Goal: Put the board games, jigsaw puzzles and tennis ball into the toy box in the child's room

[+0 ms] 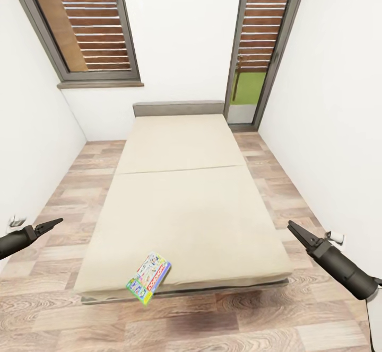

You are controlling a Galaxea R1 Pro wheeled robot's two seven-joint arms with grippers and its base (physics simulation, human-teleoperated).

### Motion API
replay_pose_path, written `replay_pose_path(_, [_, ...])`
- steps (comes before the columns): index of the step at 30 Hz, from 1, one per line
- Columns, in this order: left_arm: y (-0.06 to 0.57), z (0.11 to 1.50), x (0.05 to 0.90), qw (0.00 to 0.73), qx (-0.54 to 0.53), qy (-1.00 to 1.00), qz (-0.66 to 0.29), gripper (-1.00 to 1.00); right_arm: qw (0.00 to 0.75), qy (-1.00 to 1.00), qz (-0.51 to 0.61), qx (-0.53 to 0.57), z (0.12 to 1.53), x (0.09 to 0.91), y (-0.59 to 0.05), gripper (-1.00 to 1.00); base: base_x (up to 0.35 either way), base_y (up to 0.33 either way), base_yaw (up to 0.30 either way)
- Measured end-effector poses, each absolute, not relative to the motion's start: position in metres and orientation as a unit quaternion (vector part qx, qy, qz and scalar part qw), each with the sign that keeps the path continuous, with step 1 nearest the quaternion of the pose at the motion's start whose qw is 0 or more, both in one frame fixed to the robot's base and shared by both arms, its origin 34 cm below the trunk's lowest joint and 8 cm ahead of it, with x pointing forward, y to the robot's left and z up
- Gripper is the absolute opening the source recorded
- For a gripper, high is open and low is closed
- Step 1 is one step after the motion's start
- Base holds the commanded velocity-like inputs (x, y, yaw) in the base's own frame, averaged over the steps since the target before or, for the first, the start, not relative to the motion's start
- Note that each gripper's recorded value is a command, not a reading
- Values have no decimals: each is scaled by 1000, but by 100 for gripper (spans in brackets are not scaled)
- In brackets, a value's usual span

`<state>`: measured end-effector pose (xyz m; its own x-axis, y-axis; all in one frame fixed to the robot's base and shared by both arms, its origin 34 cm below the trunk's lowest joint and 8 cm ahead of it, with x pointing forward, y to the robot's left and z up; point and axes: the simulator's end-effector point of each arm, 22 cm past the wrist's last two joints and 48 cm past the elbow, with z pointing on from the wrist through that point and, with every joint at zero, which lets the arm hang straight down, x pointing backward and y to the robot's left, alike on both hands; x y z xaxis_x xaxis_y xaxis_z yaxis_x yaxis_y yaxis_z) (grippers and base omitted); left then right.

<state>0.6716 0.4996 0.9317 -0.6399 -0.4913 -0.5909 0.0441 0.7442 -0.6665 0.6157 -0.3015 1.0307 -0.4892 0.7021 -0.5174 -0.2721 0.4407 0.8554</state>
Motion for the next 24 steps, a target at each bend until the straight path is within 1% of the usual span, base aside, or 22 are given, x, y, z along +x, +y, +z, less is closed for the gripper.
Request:
replay_pose_path(18, [501,949,673,417,-126,836,-333,100,487,703,492,160,1036,618,-306,100,0,0,0])
replay_pose_path(24, [501,955,674,421,-124,834,-334,100,488,694,502,168,1038,617,-297,100,0,0,0])
